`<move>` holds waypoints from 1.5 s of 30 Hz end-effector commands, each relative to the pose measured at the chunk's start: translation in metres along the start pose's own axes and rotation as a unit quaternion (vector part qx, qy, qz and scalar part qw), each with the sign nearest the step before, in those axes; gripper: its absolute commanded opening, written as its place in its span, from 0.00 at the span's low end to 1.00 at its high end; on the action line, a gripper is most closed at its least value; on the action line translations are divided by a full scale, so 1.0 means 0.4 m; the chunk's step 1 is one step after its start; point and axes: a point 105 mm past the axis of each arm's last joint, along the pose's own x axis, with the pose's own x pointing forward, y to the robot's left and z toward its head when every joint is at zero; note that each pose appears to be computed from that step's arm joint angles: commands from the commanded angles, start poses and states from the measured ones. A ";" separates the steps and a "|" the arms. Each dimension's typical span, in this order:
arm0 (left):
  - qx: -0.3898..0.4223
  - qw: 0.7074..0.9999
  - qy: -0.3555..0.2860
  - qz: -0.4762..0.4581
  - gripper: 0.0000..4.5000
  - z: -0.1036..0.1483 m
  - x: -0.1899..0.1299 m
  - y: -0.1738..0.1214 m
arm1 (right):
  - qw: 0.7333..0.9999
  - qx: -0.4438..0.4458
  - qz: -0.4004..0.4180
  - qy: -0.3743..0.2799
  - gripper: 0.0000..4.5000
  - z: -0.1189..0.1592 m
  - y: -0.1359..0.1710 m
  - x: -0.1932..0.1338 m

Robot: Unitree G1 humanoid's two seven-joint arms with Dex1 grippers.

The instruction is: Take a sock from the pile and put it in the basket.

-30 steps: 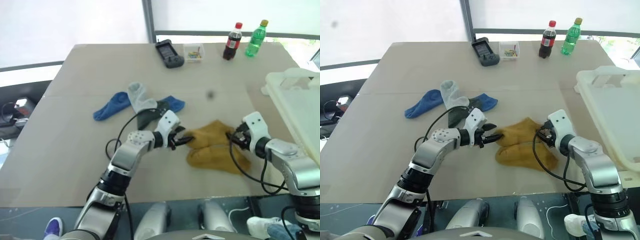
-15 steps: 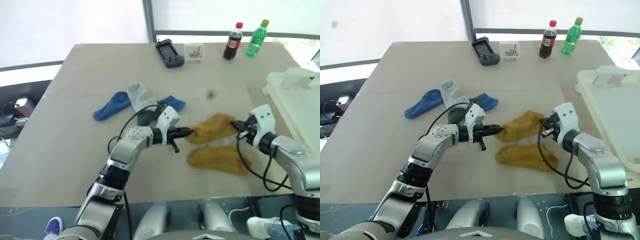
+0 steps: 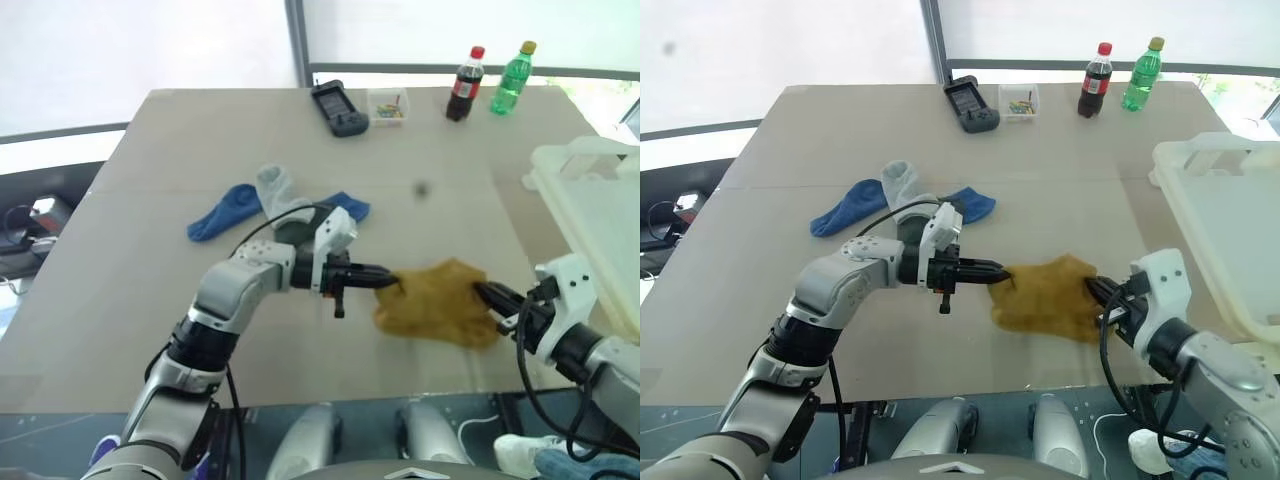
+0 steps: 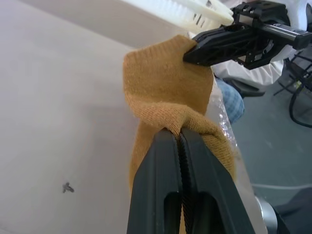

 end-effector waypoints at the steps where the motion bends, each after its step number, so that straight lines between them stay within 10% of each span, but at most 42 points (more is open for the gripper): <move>1: 0.021 1.000 0.015 -0.002 0.01 -0.002 0.001 0.011 | 1.000 -0.005 -0.017 -0.005 0.00 -0.010 0.014 -0.012; 27: 0.038 0.996 0.076 -0.021 0.01 -0.077 0.030 0.016 | 0.995 -0.026 -0.056 0.077 0.00 -0.138 -0.016 -0.020; 30: 0.039 0.995 0.085 -0.027 0.19 -0.082 0.031 0.015 | 0.992 -0.054 -0.056 0.095 0.00 -0.154 -0.024 -0.013; 37: 0.065 0.996 0.061 0.001 0.87 -0.059 0.013 0.030 | 0.991 -0.087 -0.085 0.050 0.60 -0.110 -0.050 -0.009; 45: 0.052 0.997 0.057 -0.019 0.87 -0.043 0.017 0.015 | 0.996 -0.081 -0.025 0.036 0.60 -0.081 -0.032 -0.007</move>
